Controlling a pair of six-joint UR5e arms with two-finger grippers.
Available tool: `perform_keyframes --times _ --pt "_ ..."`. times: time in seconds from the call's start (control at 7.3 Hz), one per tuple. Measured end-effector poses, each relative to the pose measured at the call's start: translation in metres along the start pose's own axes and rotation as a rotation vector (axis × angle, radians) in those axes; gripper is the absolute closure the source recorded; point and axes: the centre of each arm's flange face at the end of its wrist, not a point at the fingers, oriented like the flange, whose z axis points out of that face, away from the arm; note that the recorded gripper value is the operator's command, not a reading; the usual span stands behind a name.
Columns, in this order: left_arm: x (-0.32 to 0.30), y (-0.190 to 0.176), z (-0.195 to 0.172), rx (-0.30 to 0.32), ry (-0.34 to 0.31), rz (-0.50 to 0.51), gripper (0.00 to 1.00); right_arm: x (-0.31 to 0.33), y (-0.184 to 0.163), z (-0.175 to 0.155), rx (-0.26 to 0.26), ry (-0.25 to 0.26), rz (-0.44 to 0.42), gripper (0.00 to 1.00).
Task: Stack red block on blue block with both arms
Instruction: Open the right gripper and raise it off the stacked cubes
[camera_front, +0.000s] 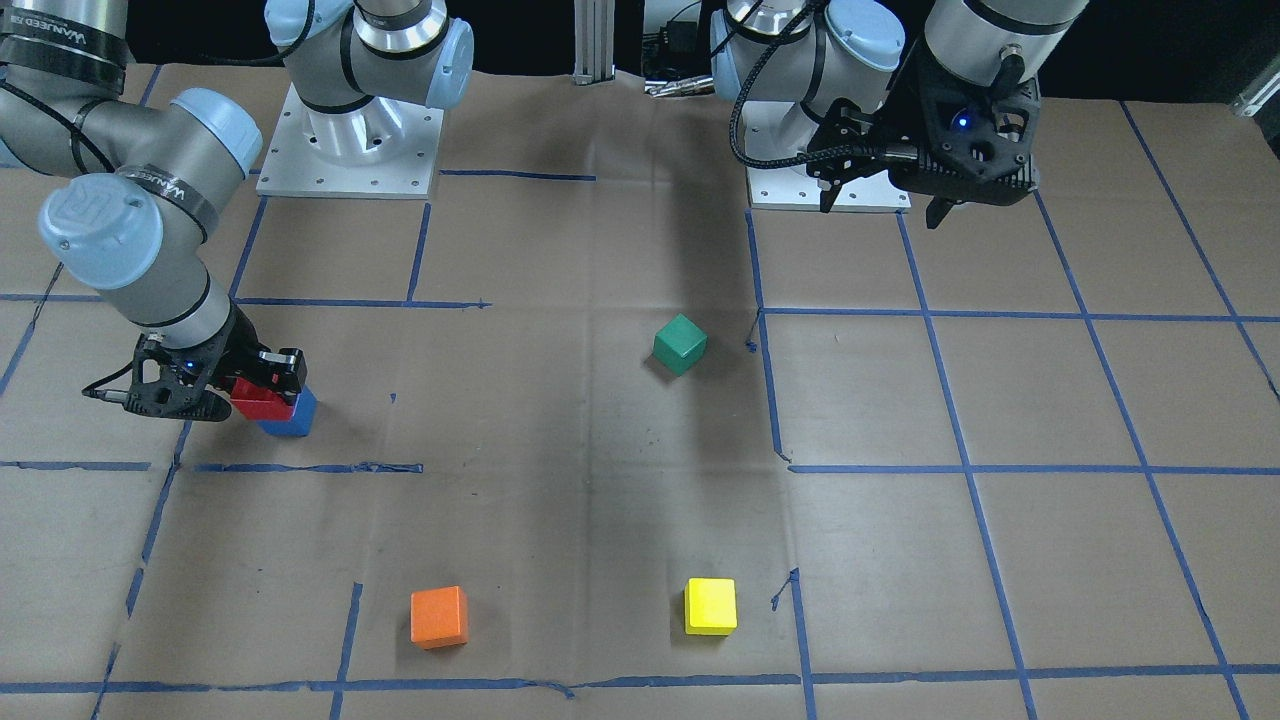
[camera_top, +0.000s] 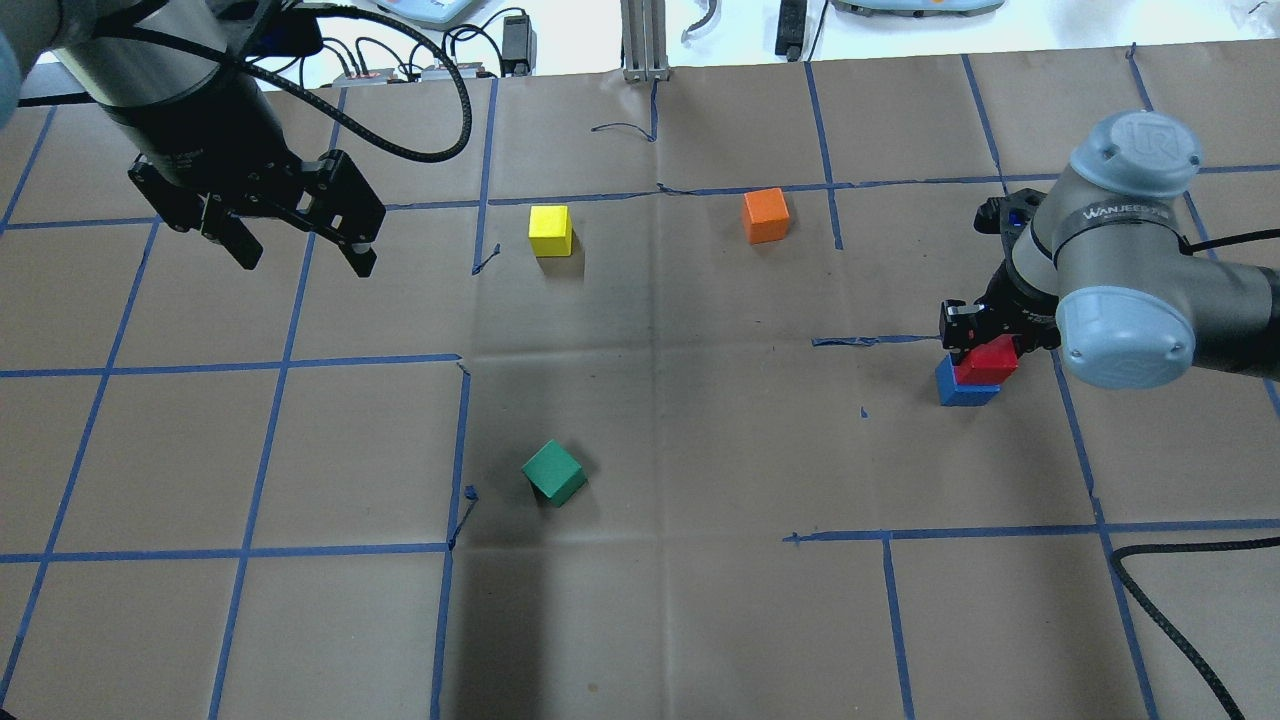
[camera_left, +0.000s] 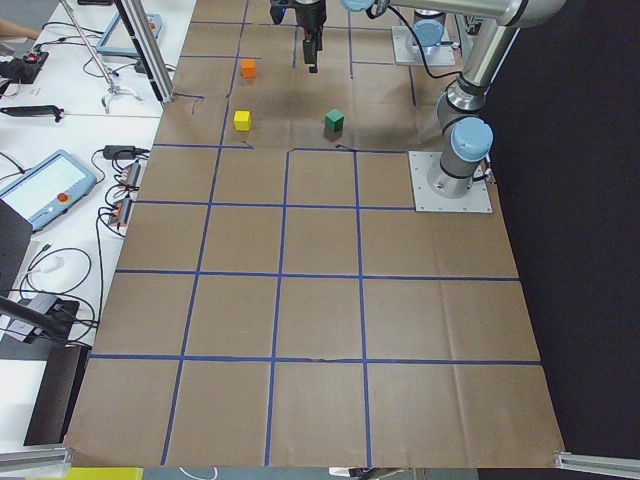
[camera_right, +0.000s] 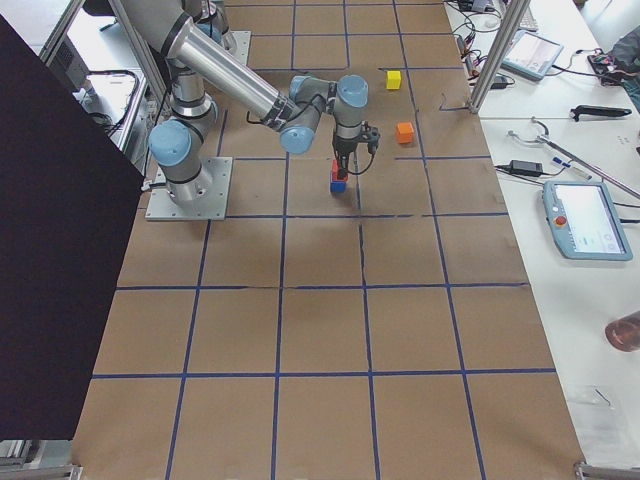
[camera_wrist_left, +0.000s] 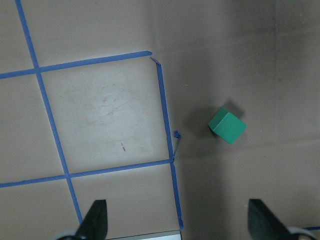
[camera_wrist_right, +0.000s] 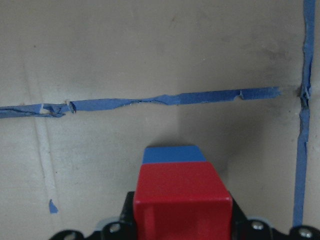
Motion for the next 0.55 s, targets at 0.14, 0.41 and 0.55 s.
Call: perform_keyframes --times 0.14,0.41,0.55 --pt "-0.0017 0.0008 -0.0069 0.027 -0.02 0.003 0.0 0.0001 -0.0001 -0.0004 0.001 0.001 -0.001 0.0" --pt "-0.0047 -0.0033 -0.0116 0.059 -0.04 0.003 0.0 0.0006 -0.0002 -0.001 0.001 0.003 0.0 0.0" --pt "-0.0052 -0.0057 -0.009 0.068 -0.045 0.003 0.0 0.0014 -0.0009 -0.0026 0.005 0.004 0.001 0.0"
